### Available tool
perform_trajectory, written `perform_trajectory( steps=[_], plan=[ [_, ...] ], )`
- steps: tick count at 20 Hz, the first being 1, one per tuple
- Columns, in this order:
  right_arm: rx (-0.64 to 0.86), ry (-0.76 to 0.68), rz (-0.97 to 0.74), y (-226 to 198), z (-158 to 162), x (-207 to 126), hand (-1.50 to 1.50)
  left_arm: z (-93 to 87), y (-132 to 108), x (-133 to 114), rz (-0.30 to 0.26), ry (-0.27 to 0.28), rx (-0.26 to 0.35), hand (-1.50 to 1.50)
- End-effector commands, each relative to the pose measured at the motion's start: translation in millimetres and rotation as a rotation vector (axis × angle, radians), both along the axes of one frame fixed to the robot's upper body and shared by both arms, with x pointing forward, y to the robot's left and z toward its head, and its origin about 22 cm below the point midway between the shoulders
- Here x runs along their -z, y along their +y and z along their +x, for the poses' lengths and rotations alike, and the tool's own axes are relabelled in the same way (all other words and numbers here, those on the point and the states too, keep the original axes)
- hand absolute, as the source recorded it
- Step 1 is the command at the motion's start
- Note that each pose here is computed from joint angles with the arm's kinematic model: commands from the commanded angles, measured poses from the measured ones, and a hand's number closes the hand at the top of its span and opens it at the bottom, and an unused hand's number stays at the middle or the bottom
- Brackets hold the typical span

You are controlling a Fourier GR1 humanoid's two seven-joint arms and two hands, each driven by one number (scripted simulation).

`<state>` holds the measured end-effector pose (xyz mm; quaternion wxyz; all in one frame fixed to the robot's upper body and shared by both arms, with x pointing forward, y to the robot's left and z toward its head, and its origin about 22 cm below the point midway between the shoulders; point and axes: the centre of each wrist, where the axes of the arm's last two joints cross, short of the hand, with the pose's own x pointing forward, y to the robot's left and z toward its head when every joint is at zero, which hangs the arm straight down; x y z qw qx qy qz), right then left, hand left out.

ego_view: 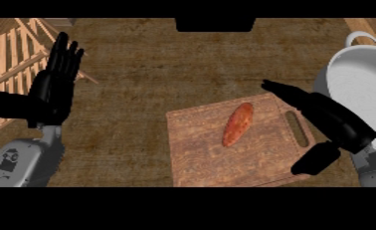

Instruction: Pick the sweet potato from the cutting board and place it in the pot

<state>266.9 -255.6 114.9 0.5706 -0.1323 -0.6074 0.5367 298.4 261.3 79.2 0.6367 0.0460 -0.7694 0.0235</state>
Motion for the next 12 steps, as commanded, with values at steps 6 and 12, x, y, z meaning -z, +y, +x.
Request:
perform_trajectory(
  steps=[6,12],
  plan=[
    [-0.042,-0.015,0.010,26,-1,34,-1.50,-8.1,6,-8,0.008,-0.016,-0.003,0.00],
    [-0.028,-0.036,0.013,32,-16,30,-1.50,13.2,-1,-16,0.011,-0.013,0.002,0.00]
  ],
)
